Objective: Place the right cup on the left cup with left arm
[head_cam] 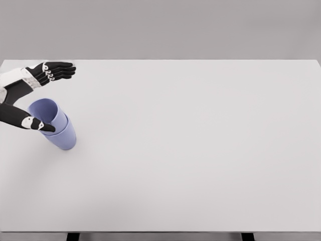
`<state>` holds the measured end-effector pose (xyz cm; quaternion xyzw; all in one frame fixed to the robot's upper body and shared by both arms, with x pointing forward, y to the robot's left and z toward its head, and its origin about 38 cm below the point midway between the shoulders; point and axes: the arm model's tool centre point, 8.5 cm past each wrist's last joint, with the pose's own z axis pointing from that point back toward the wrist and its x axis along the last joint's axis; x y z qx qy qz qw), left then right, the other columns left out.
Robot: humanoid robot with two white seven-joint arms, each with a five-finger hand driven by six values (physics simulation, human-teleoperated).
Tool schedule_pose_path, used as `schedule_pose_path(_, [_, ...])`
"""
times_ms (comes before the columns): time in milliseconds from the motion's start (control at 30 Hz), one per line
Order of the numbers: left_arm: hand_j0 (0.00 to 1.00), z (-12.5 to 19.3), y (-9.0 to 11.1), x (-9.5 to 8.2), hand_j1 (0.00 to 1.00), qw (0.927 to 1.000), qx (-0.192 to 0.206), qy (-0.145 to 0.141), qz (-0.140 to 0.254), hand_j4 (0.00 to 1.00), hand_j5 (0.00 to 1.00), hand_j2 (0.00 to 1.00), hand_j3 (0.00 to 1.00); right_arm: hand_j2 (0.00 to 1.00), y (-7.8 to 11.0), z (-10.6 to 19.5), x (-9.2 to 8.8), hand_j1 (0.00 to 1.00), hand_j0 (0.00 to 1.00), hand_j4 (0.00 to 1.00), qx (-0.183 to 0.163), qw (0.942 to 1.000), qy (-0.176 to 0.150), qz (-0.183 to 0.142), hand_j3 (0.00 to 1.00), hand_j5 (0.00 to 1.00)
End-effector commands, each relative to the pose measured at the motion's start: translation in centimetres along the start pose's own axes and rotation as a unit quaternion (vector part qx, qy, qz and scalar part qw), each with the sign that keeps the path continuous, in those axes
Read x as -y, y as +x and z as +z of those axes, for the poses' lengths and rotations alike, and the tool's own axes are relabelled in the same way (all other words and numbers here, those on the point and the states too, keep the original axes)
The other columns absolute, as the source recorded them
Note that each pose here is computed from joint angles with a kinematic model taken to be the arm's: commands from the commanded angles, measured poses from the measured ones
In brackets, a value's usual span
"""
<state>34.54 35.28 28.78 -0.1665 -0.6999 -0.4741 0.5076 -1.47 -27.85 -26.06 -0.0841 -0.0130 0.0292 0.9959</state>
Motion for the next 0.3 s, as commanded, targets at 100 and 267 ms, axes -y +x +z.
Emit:
schedule_pose_path(100, [1.0, -0.04, -0.01, 0.26, 1.0, 0.9999, 0.004, -0.006, -0.014, 1.0, 1.0, 1.0, 1.0, 1.0, 0.0, 0.0, 0.01, 1.0, 1.0, 1.0, 0.0, 1.0, 0.0, 0.0, 1.0, 1.0])
schedule_pose_path(267, [1.0, -0.03, -0.07, 0.29, 1.0, 0.9999, 0.003, -0.007, -0.013, 1.0, 1.0, 1.0, 1.0, 1.0, 0.0, 0.0, 0.01, 1.0, 1.0, 1.0, 0.0, 1.0, 0.0, 0.0, 1.0, 1.0])
